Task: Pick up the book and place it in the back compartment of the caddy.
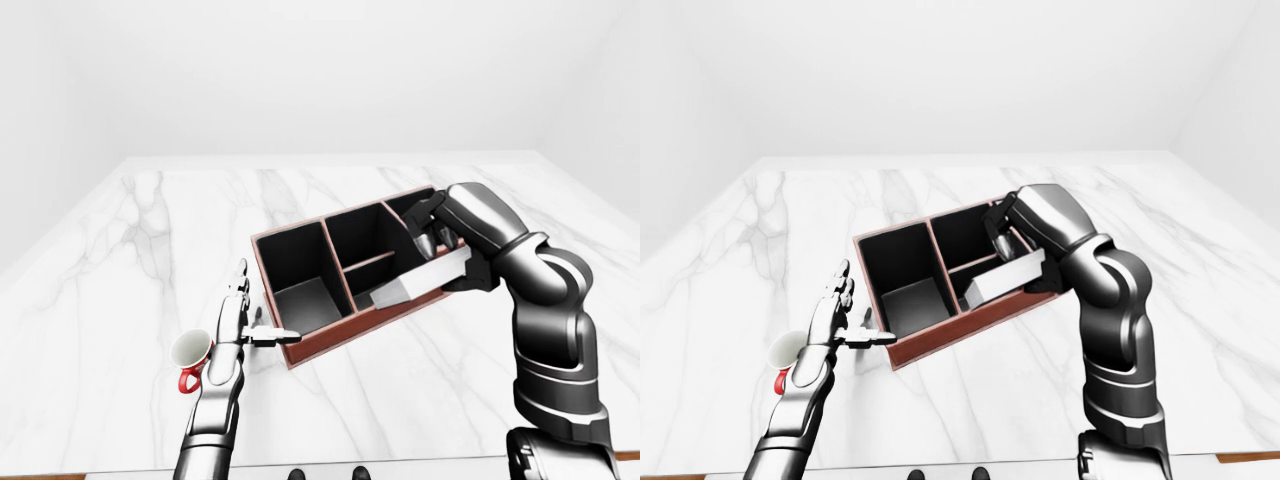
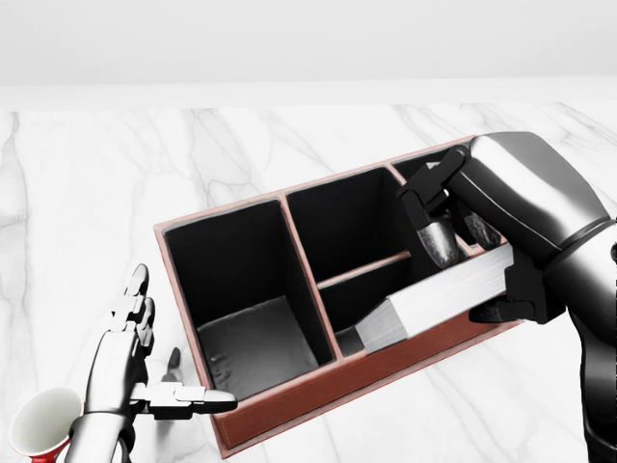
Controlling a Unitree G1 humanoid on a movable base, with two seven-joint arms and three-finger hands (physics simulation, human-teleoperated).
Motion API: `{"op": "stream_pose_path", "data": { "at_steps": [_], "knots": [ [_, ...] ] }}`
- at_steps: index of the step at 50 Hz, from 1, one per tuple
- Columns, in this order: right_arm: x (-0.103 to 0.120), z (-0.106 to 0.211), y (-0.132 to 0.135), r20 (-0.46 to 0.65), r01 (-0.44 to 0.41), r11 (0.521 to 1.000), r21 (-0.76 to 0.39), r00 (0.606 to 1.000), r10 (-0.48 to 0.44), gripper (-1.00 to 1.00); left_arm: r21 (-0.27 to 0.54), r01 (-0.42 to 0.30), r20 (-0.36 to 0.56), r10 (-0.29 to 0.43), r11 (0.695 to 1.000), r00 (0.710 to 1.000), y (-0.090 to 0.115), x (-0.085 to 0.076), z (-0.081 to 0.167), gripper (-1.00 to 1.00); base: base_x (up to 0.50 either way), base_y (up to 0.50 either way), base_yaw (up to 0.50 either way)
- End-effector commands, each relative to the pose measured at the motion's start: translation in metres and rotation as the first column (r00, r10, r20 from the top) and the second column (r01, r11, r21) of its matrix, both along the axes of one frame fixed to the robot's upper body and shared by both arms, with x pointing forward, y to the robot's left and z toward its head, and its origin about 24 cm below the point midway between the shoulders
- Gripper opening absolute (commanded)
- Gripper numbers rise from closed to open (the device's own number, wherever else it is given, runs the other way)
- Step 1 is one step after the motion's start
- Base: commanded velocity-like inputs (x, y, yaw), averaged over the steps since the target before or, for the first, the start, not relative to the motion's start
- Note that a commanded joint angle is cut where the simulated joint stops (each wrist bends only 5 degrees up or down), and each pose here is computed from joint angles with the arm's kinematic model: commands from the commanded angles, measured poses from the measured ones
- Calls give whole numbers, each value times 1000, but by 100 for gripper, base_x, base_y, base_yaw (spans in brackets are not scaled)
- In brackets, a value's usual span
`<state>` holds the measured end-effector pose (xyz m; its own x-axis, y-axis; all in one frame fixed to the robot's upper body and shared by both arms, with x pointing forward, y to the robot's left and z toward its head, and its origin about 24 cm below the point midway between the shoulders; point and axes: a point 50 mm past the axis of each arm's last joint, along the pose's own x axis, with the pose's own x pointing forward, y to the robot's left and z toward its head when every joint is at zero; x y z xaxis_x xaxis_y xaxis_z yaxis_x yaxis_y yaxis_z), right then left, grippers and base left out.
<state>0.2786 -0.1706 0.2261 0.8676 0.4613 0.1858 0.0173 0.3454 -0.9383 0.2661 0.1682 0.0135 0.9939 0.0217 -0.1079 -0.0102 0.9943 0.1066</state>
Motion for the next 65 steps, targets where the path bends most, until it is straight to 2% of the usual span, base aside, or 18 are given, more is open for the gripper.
{"op": "stream_pose_path", "data": {
  "at_steps": [1,40,55,65],
  "knots": [
    [6,1,0,14,20,1000,9,1000,-20,-100,-1,0,1,0,1000,1000,0,0,1,100,0,0,0],
    [22,2,8,35,31,999,44,999,-33,-100,2,1,-2,-1,1000,1000,-1,0,0,100,0,0,0],
    [35,-10,7,14,79,995,65,997,-80,-100,2,-1,-1,1,1000,1000,0,0,0,100,0,0,0],
    [40,-13,12,17,83,994,76,996,-84,-100,1,-1,0,1,1000,1000,0,0,1,100,0,0,0]
  ]
}}
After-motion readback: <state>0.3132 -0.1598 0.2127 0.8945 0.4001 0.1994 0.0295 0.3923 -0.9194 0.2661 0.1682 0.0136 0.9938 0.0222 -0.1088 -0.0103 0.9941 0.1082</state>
